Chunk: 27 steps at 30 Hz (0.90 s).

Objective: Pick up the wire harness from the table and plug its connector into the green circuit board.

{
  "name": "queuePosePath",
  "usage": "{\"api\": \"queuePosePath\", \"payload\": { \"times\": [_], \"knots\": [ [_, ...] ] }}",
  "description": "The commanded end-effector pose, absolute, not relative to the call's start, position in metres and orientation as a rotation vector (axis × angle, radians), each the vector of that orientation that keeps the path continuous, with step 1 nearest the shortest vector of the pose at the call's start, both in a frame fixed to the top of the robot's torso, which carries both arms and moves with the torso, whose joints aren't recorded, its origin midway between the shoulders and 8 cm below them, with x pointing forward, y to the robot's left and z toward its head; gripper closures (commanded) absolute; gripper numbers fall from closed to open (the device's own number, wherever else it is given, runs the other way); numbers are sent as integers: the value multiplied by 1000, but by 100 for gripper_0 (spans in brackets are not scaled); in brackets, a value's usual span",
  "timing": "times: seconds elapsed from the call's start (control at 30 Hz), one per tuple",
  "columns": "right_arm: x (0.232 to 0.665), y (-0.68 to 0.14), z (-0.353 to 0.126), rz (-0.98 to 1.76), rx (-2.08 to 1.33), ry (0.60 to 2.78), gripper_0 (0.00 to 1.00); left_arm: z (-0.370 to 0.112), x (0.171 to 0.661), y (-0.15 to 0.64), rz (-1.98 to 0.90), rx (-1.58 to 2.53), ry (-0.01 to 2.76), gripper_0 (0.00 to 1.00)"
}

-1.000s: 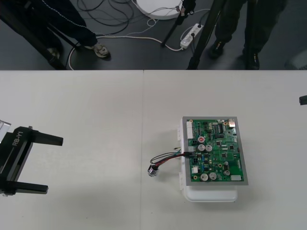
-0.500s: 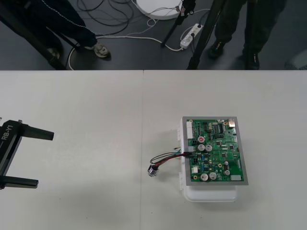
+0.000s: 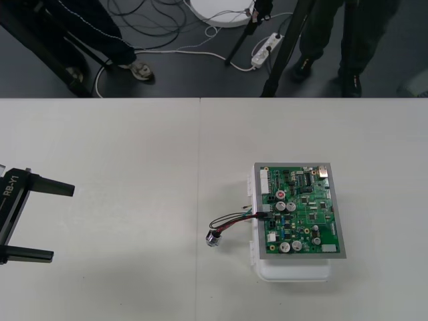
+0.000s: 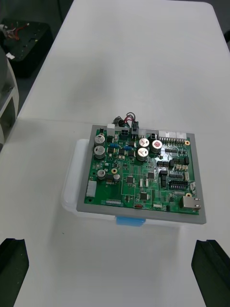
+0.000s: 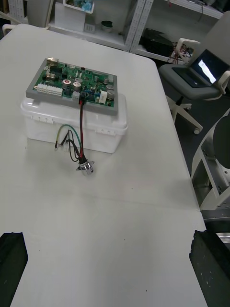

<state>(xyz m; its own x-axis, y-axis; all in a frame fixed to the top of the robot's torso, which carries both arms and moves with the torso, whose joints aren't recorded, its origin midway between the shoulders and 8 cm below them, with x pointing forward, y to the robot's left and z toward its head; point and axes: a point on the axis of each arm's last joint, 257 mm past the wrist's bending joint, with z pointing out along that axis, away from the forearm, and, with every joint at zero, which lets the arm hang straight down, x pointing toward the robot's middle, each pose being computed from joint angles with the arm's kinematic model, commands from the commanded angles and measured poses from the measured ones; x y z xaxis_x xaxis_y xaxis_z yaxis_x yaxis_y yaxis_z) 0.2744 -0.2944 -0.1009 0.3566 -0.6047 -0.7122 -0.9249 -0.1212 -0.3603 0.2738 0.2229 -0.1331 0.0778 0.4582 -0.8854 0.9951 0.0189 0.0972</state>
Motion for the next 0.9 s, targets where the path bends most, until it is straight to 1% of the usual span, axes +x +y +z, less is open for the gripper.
{"api": "queuePosePath", "payload": {
  "times": [0.03, 0.9],
  "knots": [
    [269, -294, -99, 545, -1827, 1357, 0, -127, 271, 231, -783, 1645, 1458, 0],
    [271, -296, -98, 559, -1799, 1372, 0, -127, 271, 231, -783, 1645, 1458, 0]
  ]
}}
